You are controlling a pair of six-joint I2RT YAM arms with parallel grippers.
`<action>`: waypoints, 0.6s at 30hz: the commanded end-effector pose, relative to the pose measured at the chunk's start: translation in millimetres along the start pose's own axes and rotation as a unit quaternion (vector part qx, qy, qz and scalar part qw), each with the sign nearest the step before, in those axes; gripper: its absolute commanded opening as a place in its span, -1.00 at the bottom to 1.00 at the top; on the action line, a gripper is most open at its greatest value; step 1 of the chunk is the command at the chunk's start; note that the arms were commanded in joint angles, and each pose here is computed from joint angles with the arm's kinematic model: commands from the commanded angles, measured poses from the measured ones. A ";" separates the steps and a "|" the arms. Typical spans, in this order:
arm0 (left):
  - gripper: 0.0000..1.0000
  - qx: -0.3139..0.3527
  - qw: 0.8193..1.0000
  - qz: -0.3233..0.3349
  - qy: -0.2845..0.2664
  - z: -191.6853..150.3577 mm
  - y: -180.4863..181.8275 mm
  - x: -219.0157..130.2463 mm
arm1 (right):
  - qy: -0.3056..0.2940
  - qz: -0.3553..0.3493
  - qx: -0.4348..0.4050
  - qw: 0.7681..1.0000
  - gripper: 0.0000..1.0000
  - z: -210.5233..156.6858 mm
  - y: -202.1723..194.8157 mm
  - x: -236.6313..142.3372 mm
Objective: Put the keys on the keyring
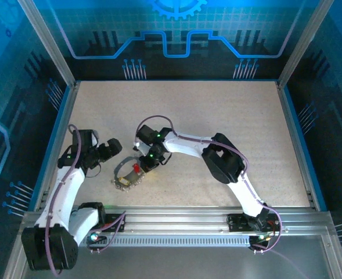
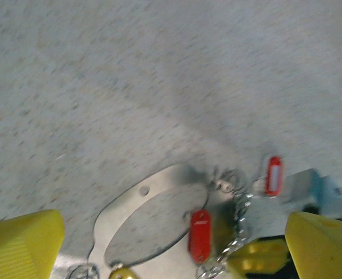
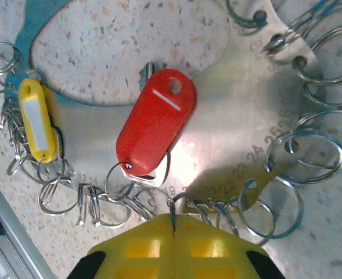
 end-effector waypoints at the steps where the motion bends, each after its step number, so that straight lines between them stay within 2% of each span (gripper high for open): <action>1: 0.98 0.005 0.992 -0.107 -0.069 8.8 -13.6 -1.2 | -0.076 0.021 -0.048 0.996 -1.00 6.5 6.4 -40.4; 3: 0.98 0.017 0.982 -0.154 -0.107 12.0 -18.8 -0.1 | -0.102 0.025 -0.073 0.992 -1.00 5.3 3.9 -53.8; 6: 0.97 0.024 0.970 -0.185 -0.156 15.8 -21.5 0.2 | -0.134 0.034 -0.111 0.984 -1.00 2.5 -0.1 -71.4; 10: 0.82 0.114 0.943 -0.244 -0.198 21.0 -34.1 -7.0 | -0.181 0.069 -0.167 0.967 -1.00 -1.8 -1.0 -95.6; 12: 0.79 0.189 0.918 -0.287 -0.196 19.7 -46.0 -10.4 | -0.219 0.086 -0.202 0.951 -1.00 -7.3 -0.6 -107.9; 14: 0.80 0.278 0.879 -0.339 -0.188 15.2 -61.0 -16.4 | -0.259 0.100 -0.245 0.929 -1.00 -16.2 -2.7 -114.1; 15: 0.80 0.304 0.863 -0.357 -0.187 13.0 -66.3 -19.2 | -0.275 0.105 -0.265 0.918 -1.00 -19.6 -3.6 -117.1; 18: 0.70 0.390 0.801 -0.407 -0.202 4.9 -79.9 -27.7 | -0.320 0.109 -0.311 0.888 -1.00 -27.6 -6.7 -130.1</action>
Point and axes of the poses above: each hand's point on the last joint's axis, 136 mm out from that joint toward the fingers, its own x axis out along the fingers, its own y axis along the line the jaws close on, z = x × y, the point moved 10 cm from there along -x, back along the fingers, and after that the axes turned 15 degrees about x, right-handed, at the moved point
